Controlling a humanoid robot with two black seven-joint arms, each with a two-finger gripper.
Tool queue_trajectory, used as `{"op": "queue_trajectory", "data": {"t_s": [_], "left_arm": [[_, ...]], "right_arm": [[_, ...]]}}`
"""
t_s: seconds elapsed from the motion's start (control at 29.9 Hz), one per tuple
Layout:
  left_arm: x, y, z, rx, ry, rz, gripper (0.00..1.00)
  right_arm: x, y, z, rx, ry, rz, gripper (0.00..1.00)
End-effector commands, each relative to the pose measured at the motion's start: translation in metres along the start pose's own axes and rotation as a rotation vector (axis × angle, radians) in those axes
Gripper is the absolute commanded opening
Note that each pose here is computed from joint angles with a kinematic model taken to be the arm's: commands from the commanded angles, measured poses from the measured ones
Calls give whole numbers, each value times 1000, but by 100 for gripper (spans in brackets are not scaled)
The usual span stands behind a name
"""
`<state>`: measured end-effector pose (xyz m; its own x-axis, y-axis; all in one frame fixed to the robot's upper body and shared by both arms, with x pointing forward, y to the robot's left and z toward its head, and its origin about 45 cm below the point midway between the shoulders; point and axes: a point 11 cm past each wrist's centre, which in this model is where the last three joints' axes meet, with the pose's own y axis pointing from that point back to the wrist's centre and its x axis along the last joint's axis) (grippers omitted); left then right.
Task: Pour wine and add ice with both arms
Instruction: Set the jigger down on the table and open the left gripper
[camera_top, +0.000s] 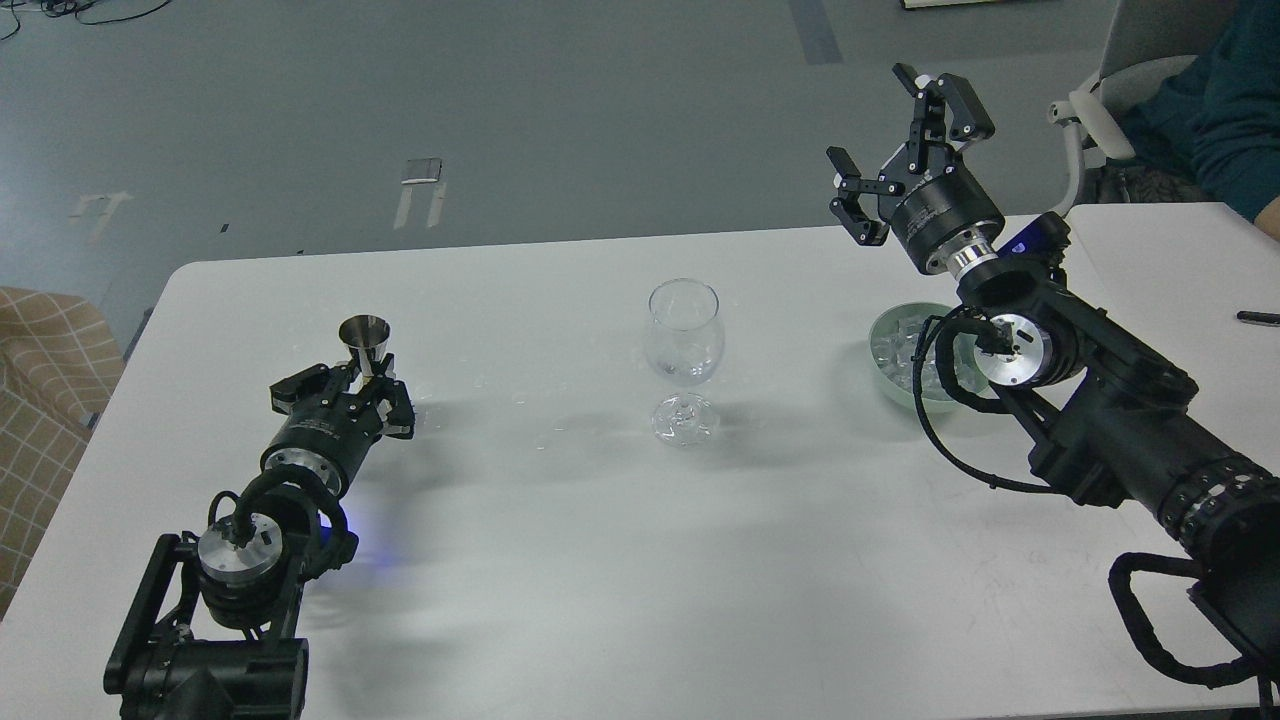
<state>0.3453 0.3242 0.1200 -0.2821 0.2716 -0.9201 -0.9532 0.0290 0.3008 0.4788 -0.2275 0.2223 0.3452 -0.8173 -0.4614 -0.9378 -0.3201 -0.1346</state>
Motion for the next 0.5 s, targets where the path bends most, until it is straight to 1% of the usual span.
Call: {"op": "queue_trajectory", "data": {"t_s": [0.0, 0.47], "left_arm": [[0, 0, -1, 2, -2, 0, 33], [1, 0, -4, 12, -10, 4, 36]], "right_arm": [[0, 0, 0, 0, -1, 0, 100], [-1, 0, 1, -1, -3, -1, 100]]}}
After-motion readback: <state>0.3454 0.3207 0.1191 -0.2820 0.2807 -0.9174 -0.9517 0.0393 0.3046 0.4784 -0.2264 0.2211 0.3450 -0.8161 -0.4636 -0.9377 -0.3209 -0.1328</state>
